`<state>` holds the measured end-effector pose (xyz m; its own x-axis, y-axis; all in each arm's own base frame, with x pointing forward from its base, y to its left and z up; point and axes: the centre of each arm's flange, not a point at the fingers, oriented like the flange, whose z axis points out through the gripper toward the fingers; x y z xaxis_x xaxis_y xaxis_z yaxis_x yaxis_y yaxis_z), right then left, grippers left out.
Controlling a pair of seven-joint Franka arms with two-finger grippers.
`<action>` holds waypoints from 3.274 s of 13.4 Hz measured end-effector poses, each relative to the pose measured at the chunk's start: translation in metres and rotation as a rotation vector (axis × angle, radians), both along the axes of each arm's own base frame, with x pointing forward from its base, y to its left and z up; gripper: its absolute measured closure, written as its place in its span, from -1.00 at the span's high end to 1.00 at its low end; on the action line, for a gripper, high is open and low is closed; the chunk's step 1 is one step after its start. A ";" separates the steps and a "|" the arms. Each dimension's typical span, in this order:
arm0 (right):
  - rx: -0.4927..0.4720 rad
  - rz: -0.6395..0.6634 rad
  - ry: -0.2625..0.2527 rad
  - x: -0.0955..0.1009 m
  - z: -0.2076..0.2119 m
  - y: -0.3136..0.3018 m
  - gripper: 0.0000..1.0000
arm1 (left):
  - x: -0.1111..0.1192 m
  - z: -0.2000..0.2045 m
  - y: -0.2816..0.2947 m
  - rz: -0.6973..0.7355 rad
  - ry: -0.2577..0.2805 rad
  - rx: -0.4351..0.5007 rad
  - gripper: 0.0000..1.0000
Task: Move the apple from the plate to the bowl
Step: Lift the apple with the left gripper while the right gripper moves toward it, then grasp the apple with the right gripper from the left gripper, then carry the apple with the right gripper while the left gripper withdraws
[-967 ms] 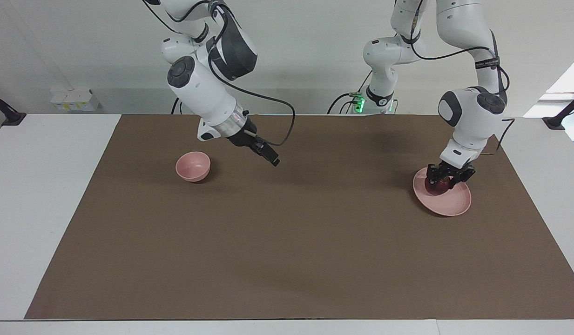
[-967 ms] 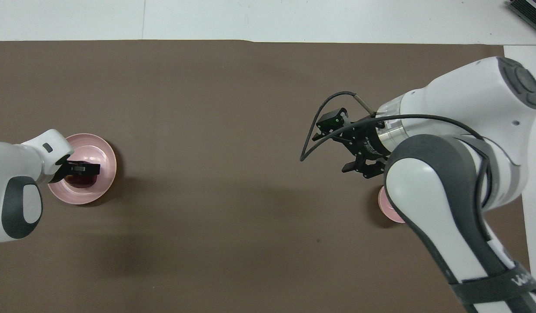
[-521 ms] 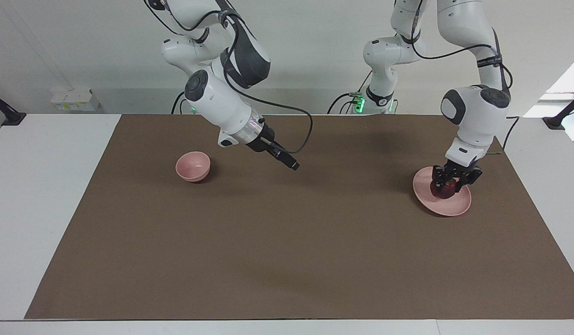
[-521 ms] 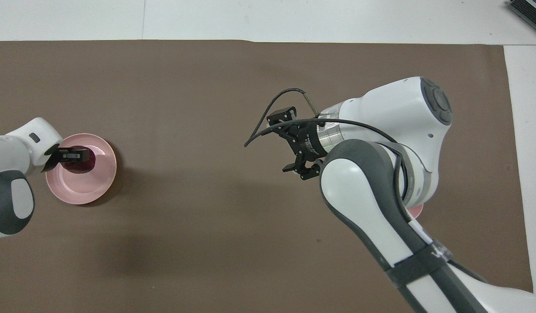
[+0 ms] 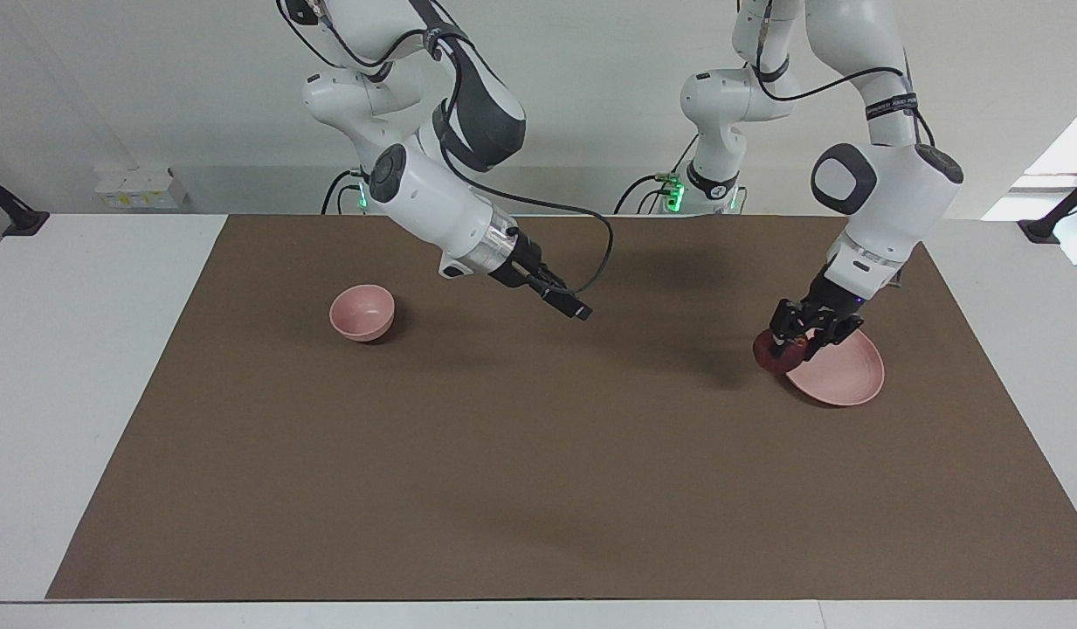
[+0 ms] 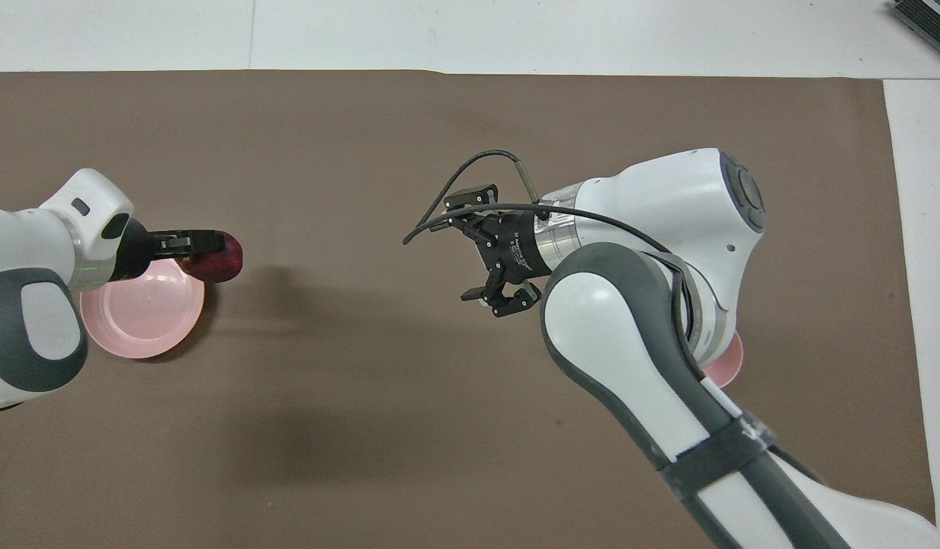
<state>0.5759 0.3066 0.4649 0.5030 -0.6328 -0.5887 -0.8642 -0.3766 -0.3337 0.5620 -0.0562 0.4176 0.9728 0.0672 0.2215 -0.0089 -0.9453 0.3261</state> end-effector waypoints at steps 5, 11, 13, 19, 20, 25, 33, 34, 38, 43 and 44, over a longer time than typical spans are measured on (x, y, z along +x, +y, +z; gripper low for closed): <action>0.028 -0.053 0.020 -0.006 -0.008 0.028 1.00 | -0.016 0.003 -0.096 0.030 0.061 -0.085 0.20; 0.074 -0.088 0.060 -0.005 -0.019 0.034 1.00 | -0.038 0.022 -0.188 0.146 0.006 -0.171 0.20; 0.072 -0.094 0.061 -0.003 -0.023 0.034 1.00 | -0.042 0.027 -0.201 0.170 0.000 -0.191 0.20; 0.053 -0.115 0.101 0.006 -0.053 0.026 1.00 | -0.054 0.050 -0.218 0.204 0.000 -0.234 0.20; 0.055 -0.118 0.107 0.007 -0.055 0.026 1.00 | -0.056 0.054 -0.220 0.209 -0.002 -0.240 0.20; 0.099 -0.135 0.144 0.004 -0.060 0.035 1.00 | -0.068 0.063 -0.236 0.207 0.004 -0.257 0.20; 0.100 -0.128 0.145 0.002 -0.060 0.037 0.44 | -0.066 0.064 -0.232 0.210 0.004 -0.256 0.36; 0.101 -0.131 0.141 0.003 -0.059 0.037 0.44 | -0.066 0.066 -0.235 0.203 0.007 -0.257 0.59; 0.103 -0.131 0.138 0.004 -0.058 0.037 0.39 | -0.061 0.076 -0.232 0.156 0.009 -0.199 1.00; 0.101 -0.124 0.124 0.007 -0.050 0.031 0.38 | -0.024 0.092 -0.163 0.098 0.048 -0.067 1.00; 0.082 -0.105 0.111 0.008 -0.046 0.027 0.38 | -0.019 0.090 -0.144 0.077 0.060 -0.048 1.00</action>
